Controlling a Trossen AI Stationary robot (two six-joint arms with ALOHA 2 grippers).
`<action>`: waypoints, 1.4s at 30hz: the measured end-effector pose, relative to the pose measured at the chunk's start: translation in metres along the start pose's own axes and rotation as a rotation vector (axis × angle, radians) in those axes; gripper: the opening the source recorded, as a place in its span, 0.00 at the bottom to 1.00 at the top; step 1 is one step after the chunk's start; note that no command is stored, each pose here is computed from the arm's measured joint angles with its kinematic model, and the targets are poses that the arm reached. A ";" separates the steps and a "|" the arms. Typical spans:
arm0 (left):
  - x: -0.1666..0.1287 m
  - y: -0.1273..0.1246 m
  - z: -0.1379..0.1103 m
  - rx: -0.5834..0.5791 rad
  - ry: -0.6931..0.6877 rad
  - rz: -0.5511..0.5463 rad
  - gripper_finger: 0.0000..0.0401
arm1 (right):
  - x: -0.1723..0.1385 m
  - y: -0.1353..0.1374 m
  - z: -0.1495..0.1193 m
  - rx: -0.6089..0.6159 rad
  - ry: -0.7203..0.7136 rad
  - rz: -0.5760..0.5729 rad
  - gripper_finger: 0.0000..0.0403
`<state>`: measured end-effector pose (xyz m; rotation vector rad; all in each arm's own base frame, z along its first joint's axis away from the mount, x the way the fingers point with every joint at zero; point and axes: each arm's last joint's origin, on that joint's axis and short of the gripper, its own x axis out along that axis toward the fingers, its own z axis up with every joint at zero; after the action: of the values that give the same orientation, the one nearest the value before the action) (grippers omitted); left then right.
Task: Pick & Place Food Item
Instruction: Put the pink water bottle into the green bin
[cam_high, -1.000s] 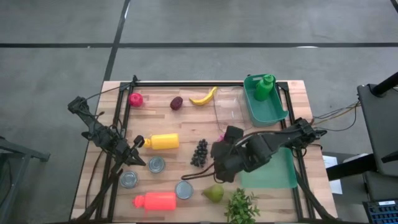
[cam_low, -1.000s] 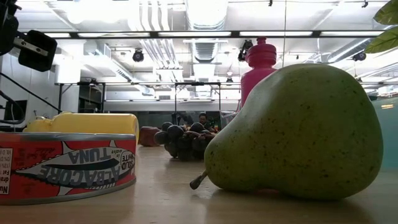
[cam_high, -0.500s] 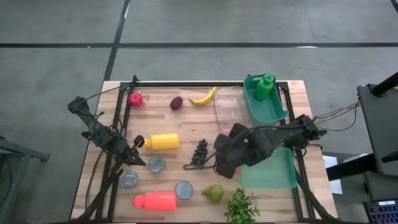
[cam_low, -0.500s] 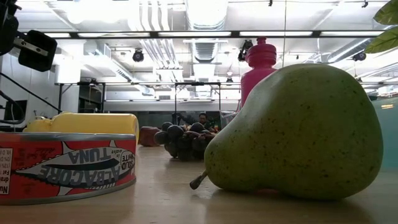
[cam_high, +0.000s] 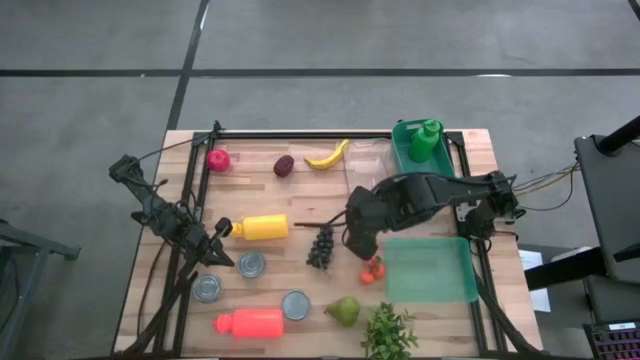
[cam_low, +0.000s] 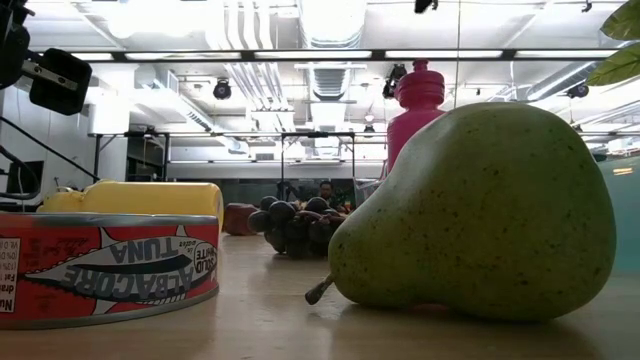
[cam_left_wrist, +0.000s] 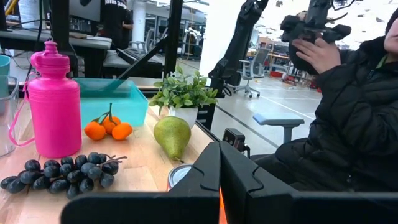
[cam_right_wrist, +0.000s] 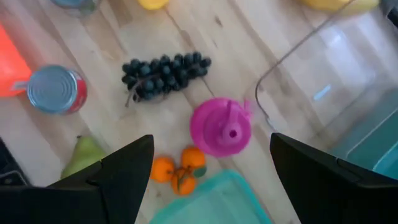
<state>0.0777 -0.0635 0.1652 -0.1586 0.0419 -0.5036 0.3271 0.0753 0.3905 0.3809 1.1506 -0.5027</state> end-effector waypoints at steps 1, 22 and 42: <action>0.000 0.000 0.000 0.000 0.000 -0.001 0.00 | 0.002 -0.004 0.000 0.008 0.012 -0.007 0.79; 0.000 0.000 0.000 0.000 0.000 0.000 0.00 | 0.054 -0.021 0.000 0.015 0.123 0.014 0.79; 0.000 0.000 0.000 0.000 0.000 0.000 0.00 | 0.071 -0.034 -0.005 0.013 0.118 0.090 0.79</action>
<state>0.0776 -0.0635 0.1652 -0.1588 0.0419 -0.5039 0.3274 0.0371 0.3217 0.4769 1.2391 -0.4133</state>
